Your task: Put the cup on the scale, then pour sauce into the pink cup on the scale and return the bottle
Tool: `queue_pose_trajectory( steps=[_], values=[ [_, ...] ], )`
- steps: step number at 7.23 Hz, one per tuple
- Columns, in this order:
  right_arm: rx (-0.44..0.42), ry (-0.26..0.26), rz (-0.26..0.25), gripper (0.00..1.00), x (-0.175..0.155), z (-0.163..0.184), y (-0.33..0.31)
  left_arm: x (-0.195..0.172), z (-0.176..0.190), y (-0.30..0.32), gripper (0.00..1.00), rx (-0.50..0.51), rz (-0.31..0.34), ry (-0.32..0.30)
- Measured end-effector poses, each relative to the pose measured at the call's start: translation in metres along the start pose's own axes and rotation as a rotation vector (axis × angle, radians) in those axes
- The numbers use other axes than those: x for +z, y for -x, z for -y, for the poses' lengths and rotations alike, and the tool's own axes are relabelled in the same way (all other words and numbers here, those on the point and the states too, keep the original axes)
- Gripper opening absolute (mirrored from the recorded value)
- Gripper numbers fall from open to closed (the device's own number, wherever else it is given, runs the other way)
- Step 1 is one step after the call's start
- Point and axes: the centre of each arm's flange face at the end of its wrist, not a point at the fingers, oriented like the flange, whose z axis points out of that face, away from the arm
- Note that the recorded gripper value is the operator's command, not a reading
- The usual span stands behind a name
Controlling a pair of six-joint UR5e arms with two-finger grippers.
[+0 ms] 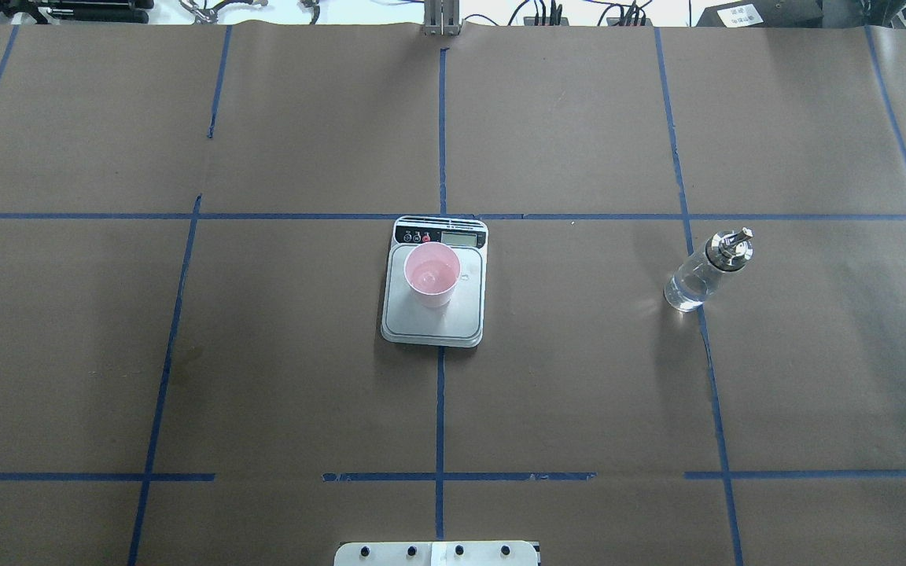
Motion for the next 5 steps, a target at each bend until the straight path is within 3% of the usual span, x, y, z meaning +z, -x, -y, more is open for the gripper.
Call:
queue_pose_trajectory(
  steps=[2, 3, 5],
  values=[
    [0.002, 0.045, 0.097, 1.0, -0.027, -0.004, -0.02, 0.022, -0.045, 0.018, 1.0, -0.093, -0.095, 0.038],
    [0.014, 0.046, 0.12, 1.0, -0.039, -0.003, -0.024, 0.011, -0.068, 0.015, 1.0, -0.148, -0.111, 0.019],
    [0.001, 0.052, 0.119, 1.0, -0.045, 0.001, -0.022, -0.033, -0.133, -0.004, 1.0, -0.218, -0.106, -0.048]
  ],
)
